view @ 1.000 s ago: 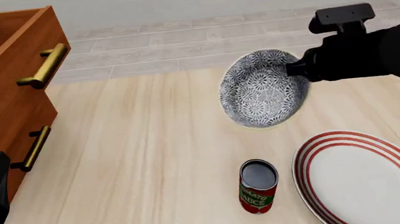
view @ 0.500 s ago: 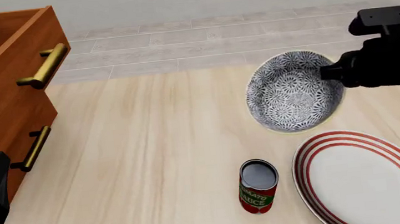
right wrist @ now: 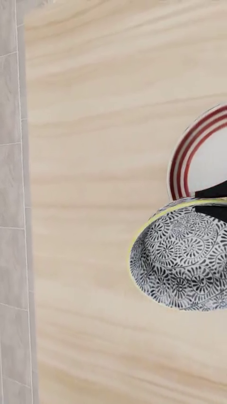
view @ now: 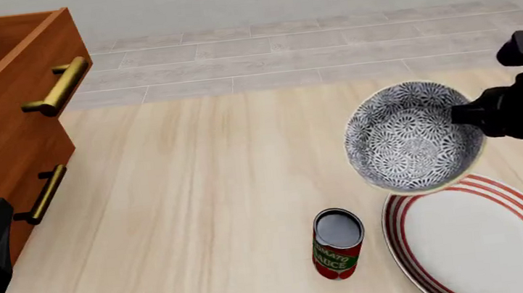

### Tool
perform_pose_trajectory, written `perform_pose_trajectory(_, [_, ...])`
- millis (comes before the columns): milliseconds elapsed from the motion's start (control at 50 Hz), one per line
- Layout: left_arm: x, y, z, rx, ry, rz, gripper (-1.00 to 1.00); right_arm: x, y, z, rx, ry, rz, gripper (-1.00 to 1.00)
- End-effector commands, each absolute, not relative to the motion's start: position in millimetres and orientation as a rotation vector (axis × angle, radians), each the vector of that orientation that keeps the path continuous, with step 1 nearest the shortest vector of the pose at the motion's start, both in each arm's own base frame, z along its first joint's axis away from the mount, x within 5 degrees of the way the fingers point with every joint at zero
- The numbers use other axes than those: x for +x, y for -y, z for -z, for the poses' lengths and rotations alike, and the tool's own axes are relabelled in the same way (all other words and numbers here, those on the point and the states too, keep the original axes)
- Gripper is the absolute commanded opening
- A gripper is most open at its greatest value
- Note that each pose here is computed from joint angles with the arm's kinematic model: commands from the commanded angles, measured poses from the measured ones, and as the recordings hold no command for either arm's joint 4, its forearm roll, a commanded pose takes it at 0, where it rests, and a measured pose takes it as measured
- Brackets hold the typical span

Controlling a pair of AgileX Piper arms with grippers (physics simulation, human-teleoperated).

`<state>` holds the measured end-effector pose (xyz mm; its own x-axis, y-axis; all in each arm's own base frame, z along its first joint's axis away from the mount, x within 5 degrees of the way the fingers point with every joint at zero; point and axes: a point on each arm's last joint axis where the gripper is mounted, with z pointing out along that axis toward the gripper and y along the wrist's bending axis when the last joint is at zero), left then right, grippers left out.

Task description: Put the bowl on the plate.

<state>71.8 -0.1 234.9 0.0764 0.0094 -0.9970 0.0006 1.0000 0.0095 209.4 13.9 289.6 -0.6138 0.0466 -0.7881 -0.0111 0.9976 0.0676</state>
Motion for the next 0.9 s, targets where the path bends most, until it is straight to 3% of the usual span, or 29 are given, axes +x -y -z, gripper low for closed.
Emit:
perform_pose_trajectory(20, [72, 0, -235, 0.008, -1.494, -0.007, 1.00, 192, -7, -280, 0.086, -2.250, -0.080, -1.00])
perform_pose_trajectory(900, [72, 0, -235, 0.008, -1.494, -0.006, 1.00, 165, 10, -250, 0.115, -2.400, 0.012, -1.00])
